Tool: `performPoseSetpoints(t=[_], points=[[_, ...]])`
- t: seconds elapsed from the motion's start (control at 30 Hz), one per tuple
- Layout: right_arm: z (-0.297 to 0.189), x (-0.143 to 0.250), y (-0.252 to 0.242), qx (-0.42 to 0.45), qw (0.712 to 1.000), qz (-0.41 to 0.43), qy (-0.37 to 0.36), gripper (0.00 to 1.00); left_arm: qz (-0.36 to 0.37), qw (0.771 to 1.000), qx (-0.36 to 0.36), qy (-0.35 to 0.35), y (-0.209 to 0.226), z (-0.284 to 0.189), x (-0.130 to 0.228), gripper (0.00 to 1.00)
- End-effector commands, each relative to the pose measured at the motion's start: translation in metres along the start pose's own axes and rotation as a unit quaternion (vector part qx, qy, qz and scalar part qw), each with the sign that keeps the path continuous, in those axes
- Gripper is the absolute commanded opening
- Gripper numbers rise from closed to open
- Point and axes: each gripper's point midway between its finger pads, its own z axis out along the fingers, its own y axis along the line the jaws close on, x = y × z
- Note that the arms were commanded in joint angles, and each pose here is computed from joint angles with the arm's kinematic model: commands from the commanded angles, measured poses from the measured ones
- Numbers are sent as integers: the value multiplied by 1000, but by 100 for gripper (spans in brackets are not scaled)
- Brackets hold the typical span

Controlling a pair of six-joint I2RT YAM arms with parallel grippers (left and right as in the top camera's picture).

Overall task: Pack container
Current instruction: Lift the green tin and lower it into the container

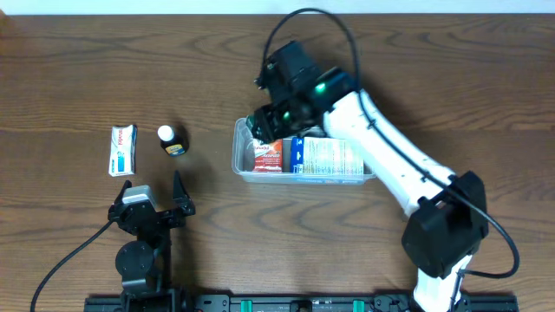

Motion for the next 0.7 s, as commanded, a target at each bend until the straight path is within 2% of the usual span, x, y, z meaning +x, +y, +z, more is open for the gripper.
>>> performPoseSetpoints(t=[0.0,0.33,0.67], points=[[14,5,-26,100,995,6,-15,49,8,1000,-13,24,6,1,17,98],[50,39,-34,108,993,41,10,46,8,1000,-13,24,6,1,17,98],[61,35,-28,97,993,63,-18,47,8,1000,-13,24,6,1,17,98]])
